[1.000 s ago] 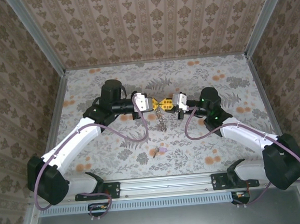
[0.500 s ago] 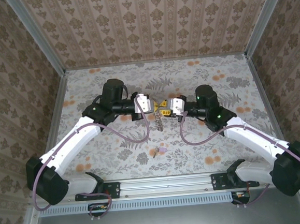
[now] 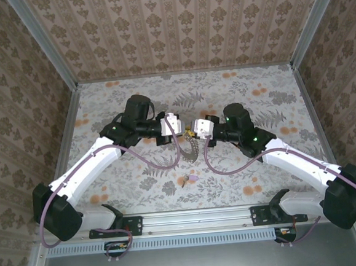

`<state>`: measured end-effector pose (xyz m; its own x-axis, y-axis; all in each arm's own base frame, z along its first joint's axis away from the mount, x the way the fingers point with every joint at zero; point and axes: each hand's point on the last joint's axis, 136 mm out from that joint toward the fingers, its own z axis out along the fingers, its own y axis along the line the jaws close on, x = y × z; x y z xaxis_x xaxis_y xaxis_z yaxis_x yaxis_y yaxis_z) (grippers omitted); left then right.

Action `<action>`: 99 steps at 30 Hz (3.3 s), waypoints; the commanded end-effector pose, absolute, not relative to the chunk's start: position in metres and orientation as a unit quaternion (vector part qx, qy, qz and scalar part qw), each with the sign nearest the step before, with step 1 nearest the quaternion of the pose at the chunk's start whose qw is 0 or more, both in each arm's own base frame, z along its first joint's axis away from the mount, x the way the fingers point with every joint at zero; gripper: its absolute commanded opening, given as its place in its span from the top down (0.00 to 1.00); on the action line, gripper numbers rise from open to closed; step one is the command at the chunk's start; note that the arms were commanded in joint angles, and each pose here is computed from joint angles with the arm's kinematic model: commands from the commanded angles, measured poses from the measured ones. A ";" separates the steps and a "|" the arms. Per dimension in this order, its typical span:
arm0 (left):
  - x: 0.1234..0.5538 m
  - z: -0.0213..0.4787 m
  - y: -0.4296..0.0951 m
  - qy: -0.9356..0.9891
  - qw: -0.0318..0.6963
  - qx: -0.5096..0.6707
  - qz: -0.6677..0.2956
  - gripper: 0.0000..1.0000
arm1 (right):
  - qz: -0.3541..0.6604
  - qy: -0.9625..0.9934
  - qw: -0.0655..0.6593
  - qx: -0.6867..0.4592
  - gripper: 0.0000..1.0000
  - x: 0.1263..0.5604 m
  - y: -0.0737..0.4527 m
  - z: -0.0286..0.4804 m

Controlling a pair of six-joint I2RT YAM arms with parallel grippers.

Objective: Put the keys on the keyring

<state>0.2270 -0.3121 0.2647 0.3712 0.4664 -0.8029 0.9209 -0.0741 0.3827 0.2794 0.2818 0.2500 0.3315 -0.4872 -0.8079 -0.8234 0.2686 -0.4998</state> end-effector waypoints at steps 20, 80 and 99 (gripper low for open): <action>0.214 0.288 -0.285 0.519 0.483 0.641 -0.292 0.76 | 0.312 0.468 0.639 -0.525 1.00 0.251 0.279 0.293; 0.200 0.220 -0.318 0.426 0.420 0.729 -0.333 0.63 | 0.291 0.613 0.341 -0.651 1.00 0.213 0.278 0.252; 0.205 0.233 -0.323 0.410 0.450 0.727 -0.318 0.71 | 0.335 0.606 0.376 -0.616 1.00 0.226 0.286 0.245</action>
<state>0.2021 -0.3162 0.2068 0.4255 0.3750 -0.8236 0.8991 -0.2784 0.3378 0.2293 0.2770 0.2339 0.0428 -0.5840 -0.8106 -0.9964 0.0340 -0.0771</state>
